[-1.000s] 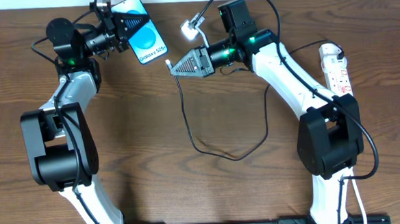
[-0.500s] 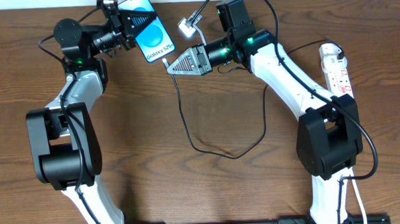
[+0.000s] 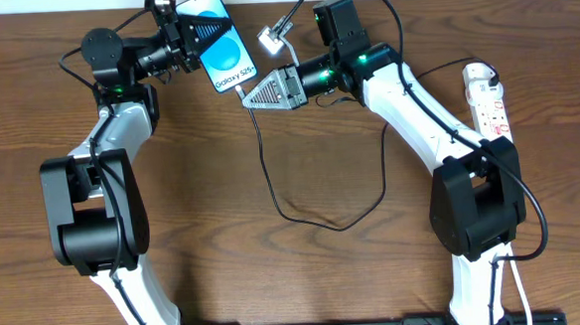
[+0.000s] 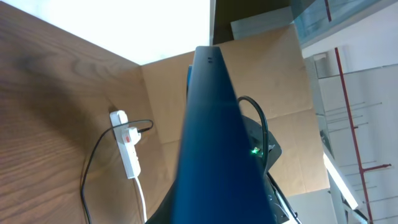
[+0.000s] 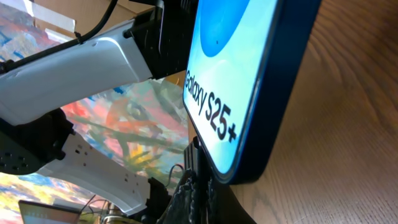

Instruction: Plug charger to phone and switch on socket

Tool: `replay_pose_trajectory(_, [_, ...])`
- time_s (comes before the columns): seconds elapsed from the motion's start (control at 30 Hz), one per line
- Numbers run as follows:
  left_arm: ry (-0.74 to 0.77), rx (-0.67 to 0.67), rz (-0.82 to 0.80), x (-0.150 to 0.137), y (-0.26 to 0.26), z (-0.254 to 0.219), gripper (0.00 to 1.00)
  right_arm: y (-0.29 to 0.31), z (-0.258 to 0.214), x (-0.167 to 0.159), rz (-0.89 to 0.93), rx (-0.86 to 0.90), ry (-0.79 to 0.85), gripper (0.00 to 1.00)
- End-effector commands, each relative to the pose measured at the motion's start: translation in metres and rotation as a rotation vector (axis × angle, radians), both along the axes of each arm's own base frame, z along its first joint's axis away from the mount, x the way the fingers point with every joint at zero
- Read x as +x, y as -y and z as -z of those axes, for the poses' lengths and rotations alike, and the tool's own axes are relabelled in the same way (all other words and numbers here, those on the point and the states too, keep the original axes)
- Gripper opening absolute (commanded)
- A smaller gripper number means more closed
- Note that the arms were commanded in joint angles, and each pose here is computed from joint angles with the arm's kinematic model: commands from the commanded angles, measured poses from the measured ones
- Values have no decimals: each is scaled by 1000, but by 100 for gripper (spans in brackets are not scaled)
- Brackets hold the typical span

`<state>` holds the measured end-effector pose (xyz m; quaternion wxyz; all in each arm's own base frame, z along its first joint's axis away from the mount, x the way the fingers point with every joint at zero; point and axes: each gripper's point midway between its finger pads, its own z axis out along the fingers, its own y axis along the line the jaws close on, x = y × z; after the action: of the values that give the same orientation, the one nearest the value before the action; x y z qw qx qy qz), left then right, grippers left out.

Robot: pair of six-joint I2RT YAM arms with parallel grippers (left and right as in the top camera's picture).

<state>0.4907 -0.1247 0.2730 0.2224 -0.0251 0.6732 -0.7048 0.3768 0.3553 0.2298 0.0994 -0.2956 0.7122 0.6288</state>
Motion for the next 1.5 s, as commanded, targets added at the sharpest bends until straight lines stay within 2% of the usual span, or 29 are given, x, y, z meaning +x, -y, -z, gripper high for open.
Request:
replay_pose_trajectory(0.0, [38, 15, 26, -7, 0, -8, 7, 1, -19, -3, -9, 26, 30, 1])
replay_pose_trajectory(0.93, [55, 27, 43, -10, 2, -8, 7, -9, -23, 12, 72, 0, 6, 1])
replay_pose_trajectory(1.47, [86, 35, 14, -6, -7, -8, 8, -18, -23, 11, 87, -14, -25, 1])
